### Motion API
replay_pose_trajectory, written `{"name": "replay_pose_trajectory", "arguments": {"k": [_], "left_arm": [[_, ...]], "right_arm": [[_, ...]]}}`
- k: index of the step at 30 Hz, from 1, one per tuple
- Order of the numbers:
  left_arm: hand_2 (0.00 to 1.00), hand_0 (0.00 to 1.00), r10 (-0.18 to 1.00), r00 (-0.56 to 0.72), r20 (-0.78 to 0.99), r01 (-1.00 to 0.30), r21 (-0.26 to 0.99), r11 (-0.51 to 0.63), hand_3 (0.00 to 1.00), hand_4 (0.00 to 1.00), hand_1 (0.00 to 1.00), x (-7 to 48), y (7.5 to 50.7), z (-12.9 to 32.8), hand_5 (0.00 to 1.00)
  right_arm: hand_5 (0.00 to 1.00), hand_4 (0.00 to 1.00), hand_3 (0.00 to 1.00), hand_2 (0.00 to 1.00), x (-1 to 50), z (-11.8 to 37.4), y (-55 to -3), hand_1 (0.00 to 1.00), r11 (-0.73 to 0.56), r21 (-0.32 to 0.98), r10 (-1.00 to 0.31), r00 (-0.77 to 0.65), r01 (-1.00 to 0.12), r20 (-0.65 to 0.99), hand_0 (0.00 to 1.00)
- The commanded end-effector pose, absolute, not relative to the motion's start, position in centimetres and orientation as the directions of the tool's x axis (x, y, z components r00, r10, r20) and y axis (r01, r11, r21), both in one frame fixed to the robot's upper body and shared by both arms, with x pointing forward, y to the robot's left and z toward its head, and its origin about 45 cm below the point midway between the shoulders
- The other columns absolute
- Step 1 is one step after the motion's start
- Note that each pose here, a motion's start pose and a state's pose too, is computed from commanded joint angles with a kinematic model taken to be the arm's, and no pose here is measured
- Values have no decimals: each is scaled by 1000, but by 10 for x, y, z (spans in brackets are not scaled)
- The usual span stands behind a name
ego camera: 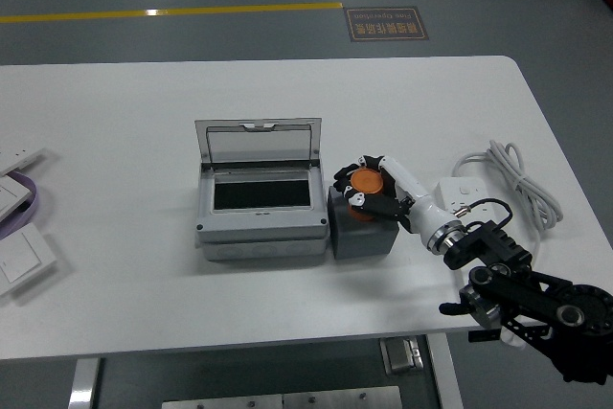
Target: Pick up the cylinder from the cube,place it in the box,flap close box
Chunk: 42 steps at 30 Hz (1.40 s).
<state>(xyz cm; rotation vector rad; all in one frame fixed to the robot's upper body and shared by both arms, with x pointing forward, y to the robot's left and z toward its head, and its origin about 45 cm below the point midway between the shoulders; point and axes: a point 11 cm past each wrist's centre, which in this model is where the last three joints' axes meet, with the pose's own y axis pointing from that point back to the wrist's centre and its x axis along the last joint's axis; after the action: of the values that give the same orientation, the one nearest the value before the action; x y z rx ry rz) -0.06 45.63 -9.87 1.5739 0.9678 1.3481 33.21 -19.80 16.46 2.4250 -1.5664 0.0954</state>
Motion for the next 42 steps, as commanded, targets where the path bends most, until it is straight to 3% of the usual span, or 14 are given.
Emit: {"name": "replay_pose_trajectory", "arguments": {"k": [10, 19, 20, 25, 26, 31, 32, 33, 42], "left_arm": [[583, 603, 927, 128, 353, 39, 932, -360, 643, 707, 602, -1, 456, -99, 248], [582, 602, 927, 132, 352, 38, 932, -360, 642, 706, 601, 0, 455, -99, 247], [582, 601, 926, 133, 352, 38, 932, -360, 642, 707, 600, 0, 455, -99, 248], [582, 601, 926, 138, 352, 38, 932, -360, 642, 707, 600, 0, 455, -99, 248], [582, 601, 926, 139, 352, 39, 932, -360, 642, 706, 600, 0, 455, -99, 248], [582, 601, 924, 142, 355, 40, 931, -364, 642, 706, 600, 0, 457, -98, 248], [581, 601, 924, 142, 355, 40, 931, -364, 642, 706, 600, 1, 457, -98, 250], [581, 601, 924, 143, 355, 39, 931, -364, 642, 706, 600, 1, 457, -98, 250], [582, 600, 922, 146, 357, 35, 930, -366, 641, 706, 600, 4, 458, -98, 251]], "right_arm": [[2, 2, 329, 365, 335, 182, -184, 439, -407, 122, -888, 423, -905, 180, 569], [2, 2, 318, 364, 342, 214, -130, 423, -483, 24, -858, 478, -875, 189, 551], [2, 2, 305, 358, 343, 218, -123, 370, -492, 10, -853, 484, -871, 193, 432], [2, 2, 305, 358, 340, 232, -90, 370, -554, -32, -814, 534, -832, 228, 432], [2, 2, 294, 343, 339, 233, -85, 278, -567, -31, -806, 546, -823, 229, 256], [2, 2, 294, 343, 335, 236, -62, 278, -627, -15, -763, 610, -779, 213, 256], [2, 2, 272, 325, 335, 237, -58, 249, -635, -16, -755, 616, -772, 226, 153], [2, 2, 272, 325, 335, 238, -56, 249, -638, -19, -750, 616, -769, 242, 153], [2, 2, 293, 339, 336, 233, -44, 245, -645, 38, -640, 567, -763, 518, 99]]}}
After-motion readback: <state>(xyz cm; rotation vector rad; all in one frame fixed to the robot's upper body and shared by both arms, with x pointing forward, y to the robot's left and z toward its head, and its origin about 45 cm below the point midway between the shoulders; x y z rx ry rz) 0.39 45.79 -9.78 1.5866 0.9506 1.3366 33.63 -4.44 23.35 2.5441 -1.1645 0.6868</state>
